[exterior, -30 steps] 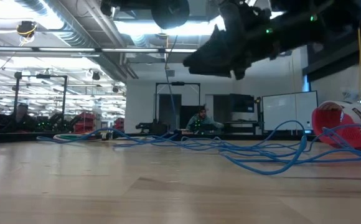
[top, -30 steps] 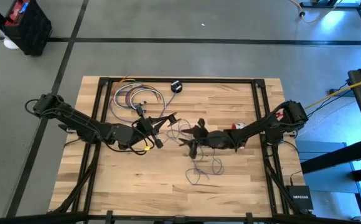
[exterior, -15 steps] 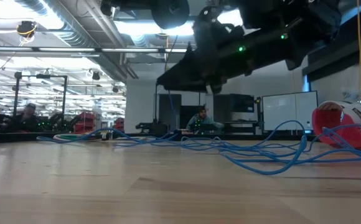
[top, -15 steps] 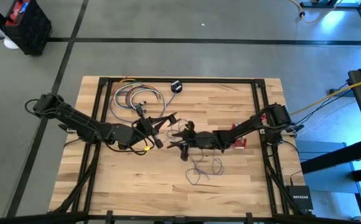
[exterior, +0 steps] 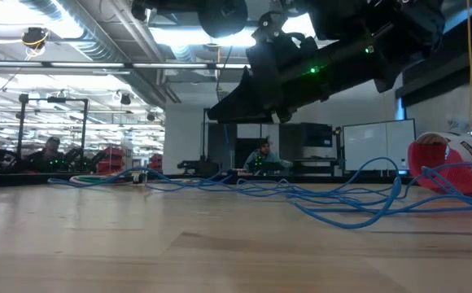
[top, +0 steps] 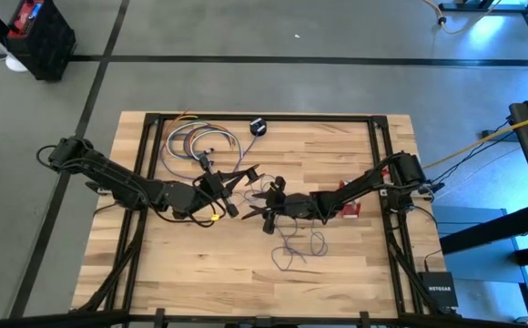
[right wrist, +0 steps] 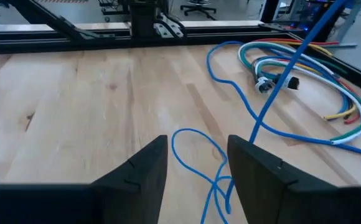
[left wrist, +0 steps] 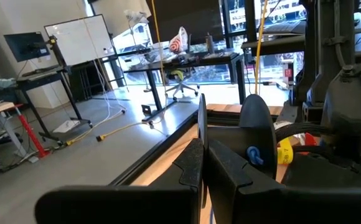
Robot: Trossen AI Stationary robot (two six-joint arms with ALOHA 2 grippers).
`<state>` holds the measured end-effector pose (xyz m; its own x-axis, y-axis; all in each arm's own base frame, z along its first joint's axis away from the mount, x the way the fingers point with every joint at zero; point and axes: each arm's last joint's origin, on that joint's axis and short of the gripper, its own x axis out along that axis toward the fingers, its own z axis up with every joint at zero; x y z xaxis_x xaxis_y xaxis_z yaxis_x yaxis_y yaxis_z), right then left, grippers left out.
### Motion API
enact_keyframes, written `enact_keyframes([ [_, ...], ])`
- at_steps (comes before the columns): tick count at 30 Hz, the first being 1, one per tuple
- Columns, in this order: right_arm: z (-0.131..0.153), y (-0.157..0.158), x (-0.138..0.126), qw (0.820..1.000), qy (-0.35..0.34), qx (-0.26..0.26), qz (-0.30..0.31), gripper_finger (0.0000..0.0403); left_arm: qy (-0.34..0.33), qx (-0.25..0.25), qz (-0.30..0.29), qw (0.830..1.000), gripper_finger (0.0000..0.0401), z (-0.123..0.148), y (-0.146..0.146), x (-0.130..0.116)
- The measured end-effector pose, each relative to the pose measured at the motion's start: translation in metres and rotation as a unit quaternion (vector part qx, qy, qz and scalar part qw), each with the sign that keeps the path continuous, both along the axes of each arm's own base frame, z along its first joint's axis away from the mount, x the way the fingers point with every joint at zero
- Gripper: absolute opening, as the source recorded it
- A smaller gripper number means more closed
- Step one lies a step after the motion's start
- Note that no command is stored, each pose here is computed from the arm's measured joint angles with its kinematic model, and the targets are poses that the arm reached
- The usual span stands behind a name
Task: Coil cords
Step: Coil the blue wire onto the spool
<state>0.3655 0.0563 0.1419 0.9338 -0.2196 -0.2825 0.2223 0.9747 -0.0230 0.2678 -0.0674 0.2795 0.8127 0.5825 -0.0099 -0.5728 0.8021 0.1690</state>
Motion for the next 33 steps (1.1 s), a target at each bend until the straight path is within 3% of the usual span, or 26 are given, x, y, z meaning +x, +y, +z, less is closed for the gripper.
enact_keyframes([
  [5,0.013,0.012,-0.006,1.0,0.001,0.002,0.027,0.017,0.001,0.0,-0.001,1.0,0.0008,0.0,0.0,0.0],
  [9,0.019,0.014,-0.011,1.0,0.017,-0.019,-0.012,0.017,0.0,0.0,-0.001,1.0,0.0008,0.0,0.0,0.0],
  [15,0.001,-0.002,-0.006,0.998,0.042,-0.017,-0.04,0.017,0.0,0.0,-0.001,1.0,0.0008,0.0,0.0,0.0],
  [19,-0.006,-0.008,0.0,1.0,0.022,0.014,-0.006,0.017,0.0,0.0,-0.001,1.0,0.0008,0.0,0.0,0.0],
  [23,-0.007,-0.007,0.0,1.0,0.019,0.01,-0.004,0.0168,0.0,0.0,-0.001,1.0,0.0008,0.0,0.0,0.0],
  [27,-0.005,-0.007,0.001,1.0,0.018,-0.001,-0.002,0.0128,0.0,0.0,-0.001,1.0,0.0008,0.0,0.0,0.0],
  [33,-0.005,-0.007,0.001,0.999,0.023,-0.024,0.005,0.0012,-0.002,-0.003,-0.001,1.0,0.0008,0.0,0.0,0.0],
])
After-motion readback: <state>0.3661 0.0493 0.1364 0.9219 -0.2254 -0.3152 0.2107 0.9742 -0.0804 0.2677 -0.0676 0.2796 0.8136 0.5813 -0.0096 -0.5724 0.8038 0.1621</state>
